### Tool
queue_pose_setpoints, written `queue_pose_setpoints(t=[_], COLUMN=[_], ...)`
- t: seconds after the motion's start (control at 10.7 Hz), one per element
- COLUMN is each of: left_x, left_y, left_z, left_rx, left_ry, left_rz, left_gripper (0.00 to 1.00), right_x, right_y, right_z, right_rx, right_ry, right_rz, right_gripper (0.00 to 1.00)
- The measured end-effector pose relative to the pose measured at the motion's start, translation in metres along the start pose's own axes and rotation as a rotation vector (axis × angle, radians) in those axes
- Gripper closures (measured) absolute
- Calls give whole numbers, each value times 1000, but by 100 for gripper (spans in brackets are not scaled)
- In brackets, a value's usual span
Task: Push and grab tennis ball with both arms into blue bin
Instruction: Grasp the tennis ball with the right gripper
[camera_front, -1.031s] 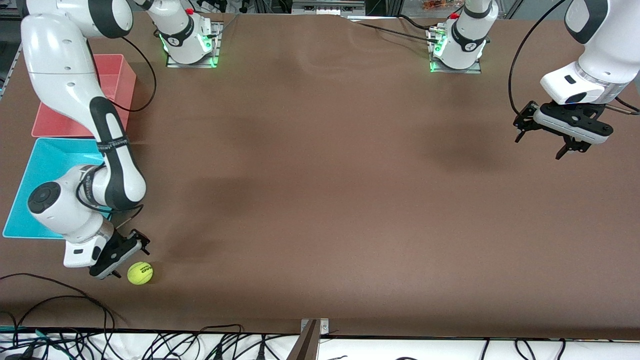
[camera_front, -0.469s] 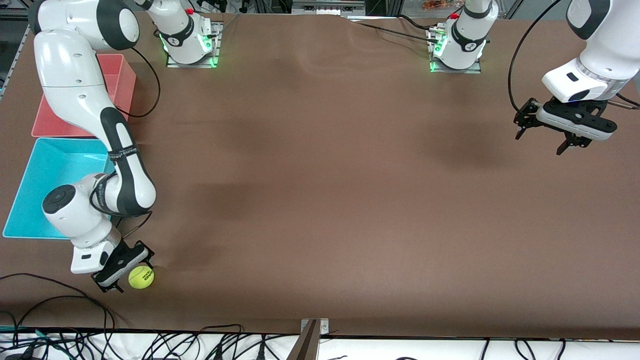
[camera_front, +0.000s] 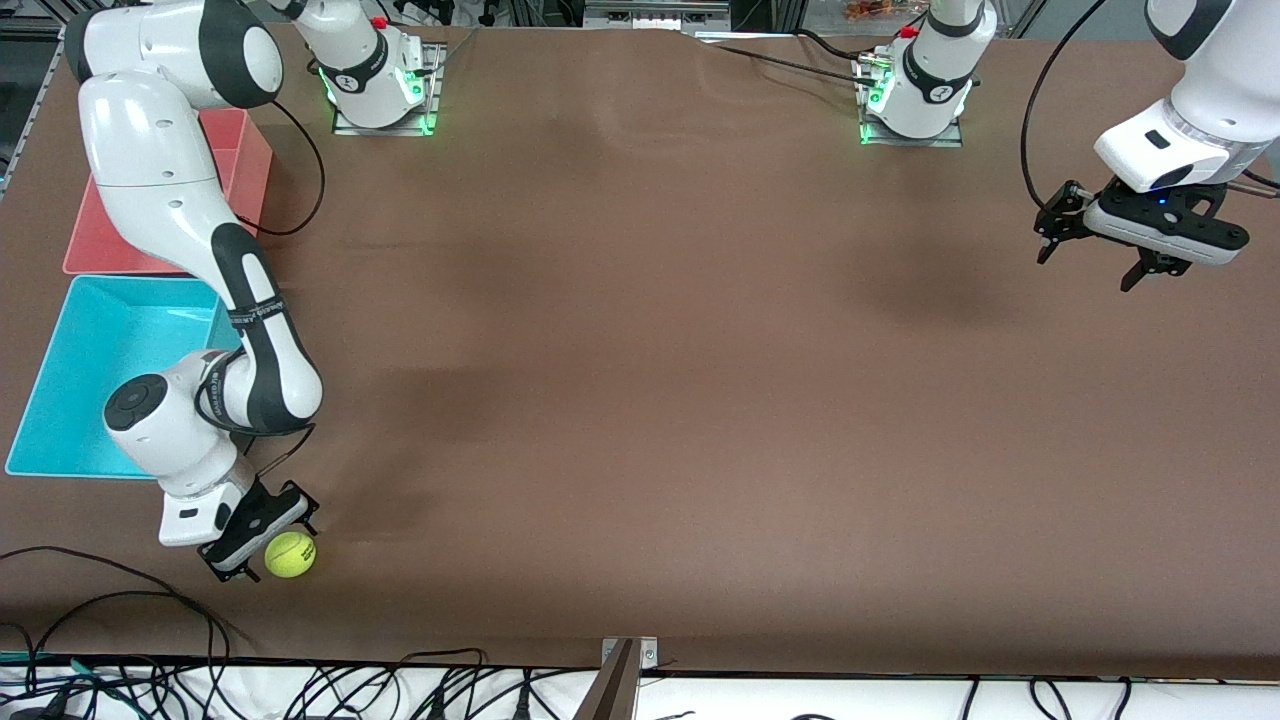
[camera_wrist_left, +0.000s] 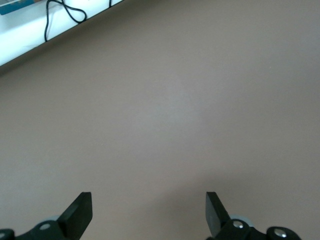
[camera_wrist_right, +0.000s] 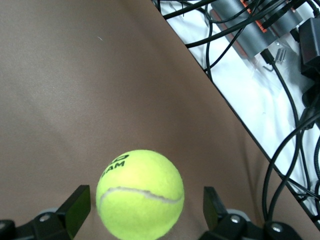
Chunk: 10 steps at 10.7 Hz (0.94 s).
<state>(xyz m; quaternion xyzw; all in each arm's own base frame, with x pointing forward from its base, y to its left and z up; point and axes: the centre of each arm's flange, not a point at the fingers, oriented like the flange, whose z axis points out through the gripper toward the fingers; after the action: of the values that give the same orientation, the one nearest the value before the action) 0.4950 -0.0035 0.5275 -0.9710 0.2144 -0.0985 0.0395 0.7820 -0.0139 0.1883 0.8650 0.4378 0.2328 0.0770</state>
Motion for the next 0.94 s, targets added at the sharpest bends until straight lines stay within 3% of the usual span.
queue_pose_setpoints(t=[0.19,0.38,0.75,0.94], left_x=[-1,1,3,4], left_y=[0,1,-1,-1], left_z=[-9,-16,-40,-49], left_rx=[17,15,11,6], left_ry=[-27,-35,-53,-67], left_rz=[-32,-57,-74,-97], left_gripper=[0,0,0,0], right_x=[0,3,3,6], right_y=[-3,-4,-4,-2], right_z=[4,4,4,0], right_rx=[-6,-13,-12,35], right_ry=[5,12,11,-10], right_rz=[-1,-4,-4,-1], right_gripper=[6,33,33,33])
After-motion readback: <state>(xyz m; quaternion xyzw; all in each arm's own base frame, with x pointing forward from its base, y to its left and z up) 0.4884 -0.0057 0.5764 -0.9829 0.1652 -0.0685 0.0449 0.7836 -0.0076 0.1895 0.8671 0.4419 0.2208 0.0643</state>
